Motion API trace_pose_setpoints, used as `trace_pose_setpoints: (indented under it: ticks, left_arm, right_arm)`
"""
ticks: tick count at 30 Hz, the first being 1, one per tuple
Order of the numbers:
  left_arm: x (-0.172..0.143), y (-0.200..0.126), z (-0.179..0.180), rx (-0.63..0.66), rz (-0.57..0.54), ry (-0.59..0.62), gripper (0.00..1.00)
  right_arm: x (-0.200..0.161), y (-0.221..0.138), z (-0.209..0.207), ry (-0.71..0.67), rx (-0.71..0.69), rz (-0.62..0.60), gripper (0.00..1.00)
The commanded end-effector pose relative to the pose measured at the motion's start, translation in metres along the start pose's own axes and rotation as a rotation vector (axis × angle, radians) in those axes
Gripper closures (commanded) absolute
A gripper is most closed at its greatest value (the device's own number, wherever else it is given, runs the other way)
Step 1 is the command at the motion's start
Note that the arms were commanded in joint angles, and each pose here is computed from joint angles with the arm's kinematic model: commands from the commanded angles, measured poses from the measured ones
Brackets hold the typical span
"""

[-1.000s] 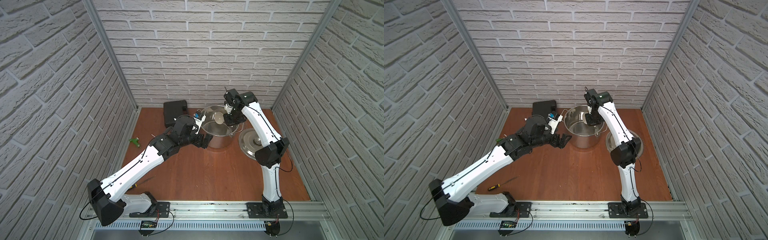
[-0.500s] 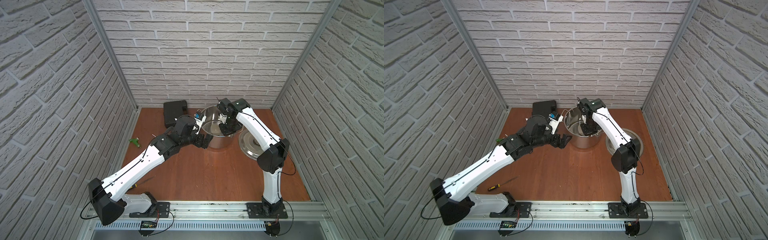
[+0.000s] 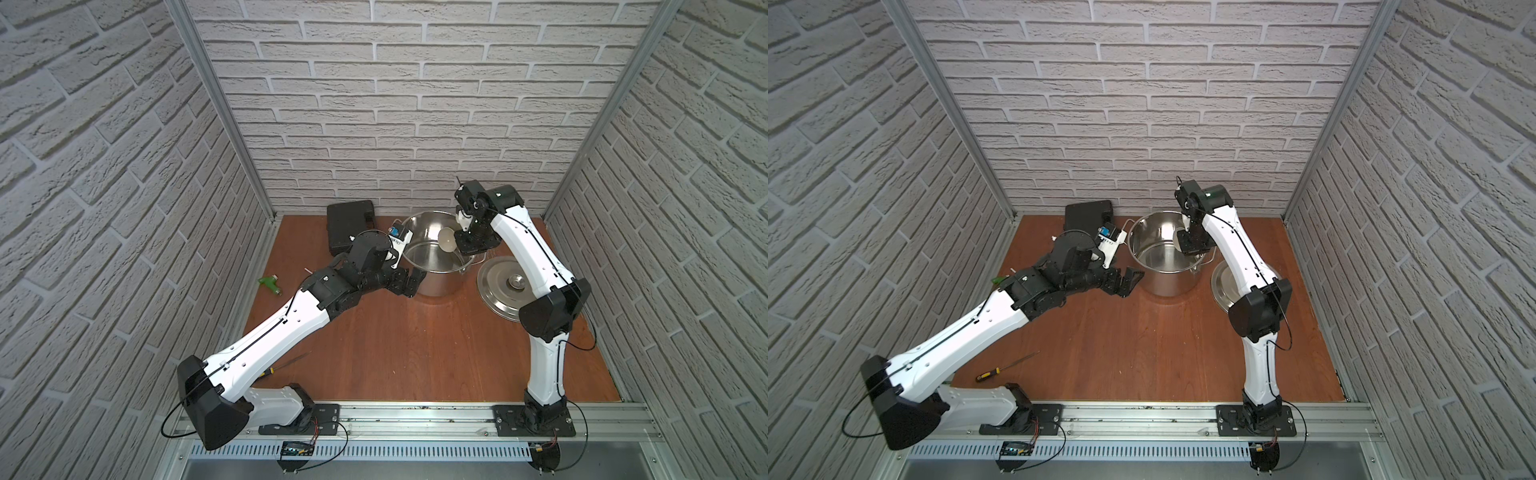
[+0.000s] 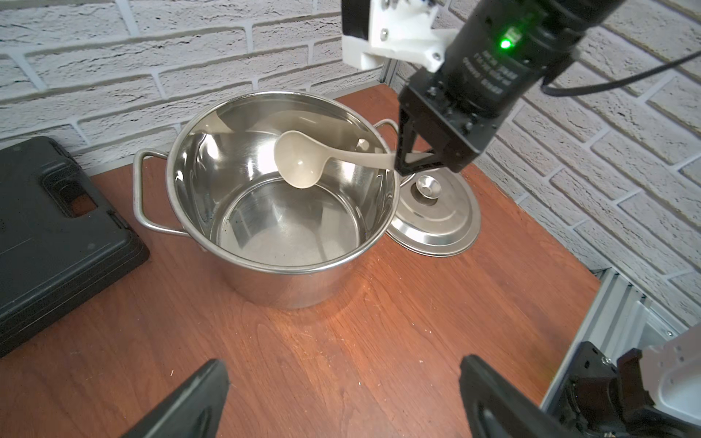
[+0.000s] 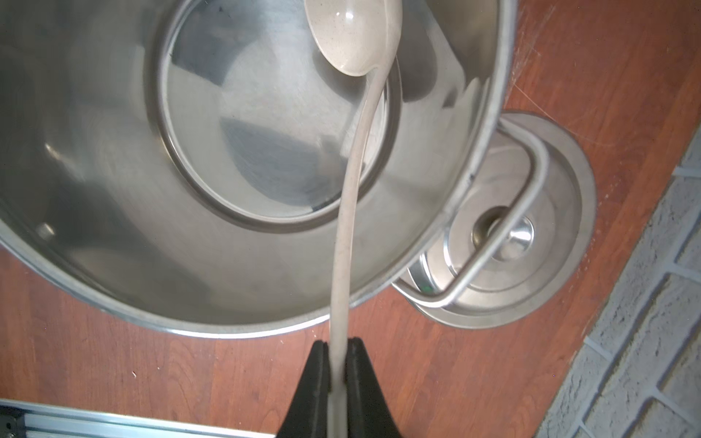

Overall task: Stir the soup with a spoon
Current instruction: Stir the soup in the pan with a stick.

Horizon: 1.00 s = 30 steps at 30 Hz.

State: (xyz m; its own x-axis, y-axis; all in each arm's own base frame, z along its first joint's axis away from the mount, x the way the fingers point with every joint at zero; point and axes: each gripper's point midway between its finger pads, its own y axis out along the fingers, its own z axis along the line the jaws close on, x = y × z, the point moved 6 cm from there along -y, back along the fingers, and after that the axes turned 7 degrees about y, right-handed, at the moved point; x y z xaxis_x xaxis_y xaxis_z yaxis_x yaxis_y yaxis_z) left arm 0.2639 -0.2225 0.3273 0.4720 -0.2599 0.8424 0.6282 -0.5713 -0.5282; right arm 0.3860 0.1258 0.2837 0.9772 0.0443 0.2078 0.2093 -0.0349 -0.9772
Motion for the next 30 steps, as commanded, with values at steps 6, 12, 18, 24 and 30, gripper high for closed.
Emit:
trace_pose_setpoints:
  ticks: [6, 12, 18, 24, 30]
  left_arm:
    - [0.007, -0.011, -0.003, -0.01, -0.062, 0.006, 0.02]
    - [0.007, -0.009, -0.004, -0.013, -0.061, 0.011, 0.02]
    - [0.008, -0.008, -0.005, -0.021, -0.064, 0.007, 0.02]
    - [0.006, -0.01, -0.005, -0.027, -0.058, 0.007, 0.02]
    - [0.005, -0.014, -0.006, -0.033, -0.064, 0.02, 0.02]
  right_arm:
    - [-0.004, -0.01, 0.034, -0.047, 0.076, -0.006, 0.98]
    - [-0.022, -0.016, 0.038, -0.071, 0.073, 0.008, 0.98]
    - [-0.038, -0.026, 0.016, -0.051, 0.024, -0.01, 0.98]
    - [-0.036, -0.028, -0.004, -0.02, 0.006, -0.021, 0.98]
    - [-0.019, -0.023, -0.004, -0.014, 0.011, -0.023, 0.98]
